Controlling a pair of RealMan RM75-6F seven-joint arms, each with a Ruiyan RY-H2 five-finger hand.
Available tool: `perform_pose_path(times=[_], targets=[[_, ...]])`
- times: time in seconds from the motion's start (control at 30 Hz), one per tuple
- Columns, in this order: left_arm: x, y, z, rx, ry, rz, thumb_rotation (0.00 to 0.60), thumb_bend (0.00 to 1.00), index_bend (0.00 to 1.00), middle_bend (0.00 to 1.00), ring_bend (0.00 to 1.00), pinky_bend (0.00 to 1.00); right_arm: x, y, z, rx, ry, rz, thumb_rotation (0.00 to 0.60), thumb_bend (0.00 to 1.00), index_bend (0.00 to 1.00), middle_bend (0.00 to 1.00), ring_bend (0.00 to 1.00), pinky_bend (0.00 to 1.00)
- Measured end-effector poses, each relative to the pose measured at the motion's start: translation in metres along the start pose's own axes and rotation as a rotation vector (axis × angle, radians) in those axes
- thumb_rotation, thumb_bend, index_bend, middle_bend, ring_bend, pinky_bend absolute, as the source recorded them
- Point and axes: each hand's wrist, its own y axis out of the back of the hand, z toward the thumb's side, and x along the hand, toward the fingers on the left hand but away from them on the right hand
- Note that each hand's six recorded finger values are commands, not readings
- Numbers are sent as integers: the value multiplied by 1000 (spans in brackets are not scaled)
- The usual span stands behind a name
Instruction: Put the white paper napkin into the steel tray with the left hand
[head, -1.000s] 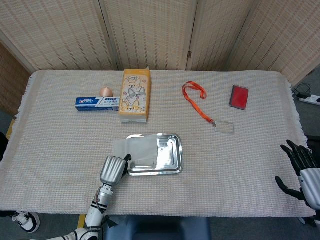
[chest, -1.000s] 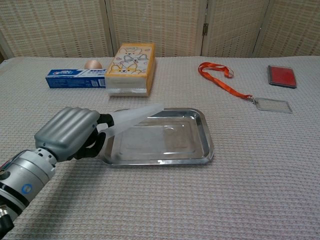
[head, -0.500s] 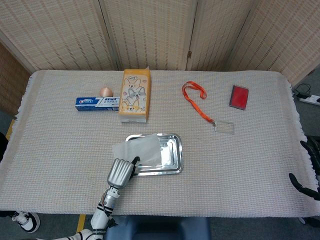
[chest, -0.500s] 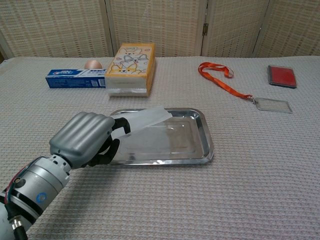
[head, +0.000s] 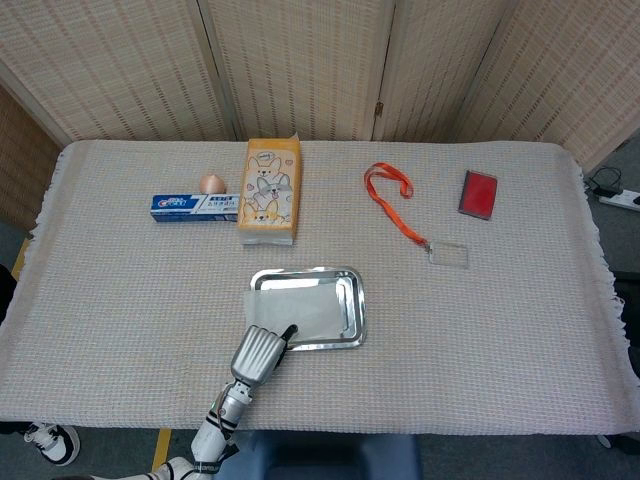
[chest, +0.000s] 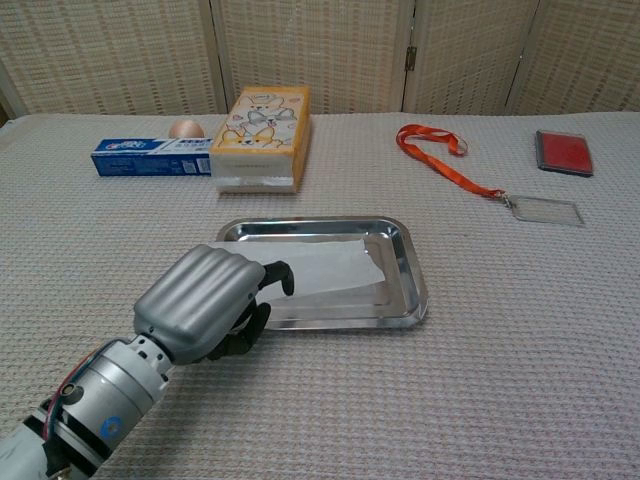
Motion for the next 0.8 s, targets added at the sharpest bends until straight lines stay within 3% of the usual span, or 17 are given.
perform_pose_path(times=[0.4, 0.67, 0.8], targets=[[19, -4, -6, 7, -15, 13, 600, 665, 273, 1000, 1000, 1000, -2, -1, -3, 19, -18, -8, 600, 404, 0, 0, 0, 0], [18, -2, -7, 4, -10, -1, 600, 428, 31, 1000, 1000, 1000, -5, -8, -5, 35, -29, 6, 600, 404, 0, 0, 0, 0], [17, 1, -7, 4, 0, -11, 600, 363, 1, 1000, 1000, 1000, -6, -9, -4, 38, -24, 12, 600, 404, 0, 0, 0, 0]])
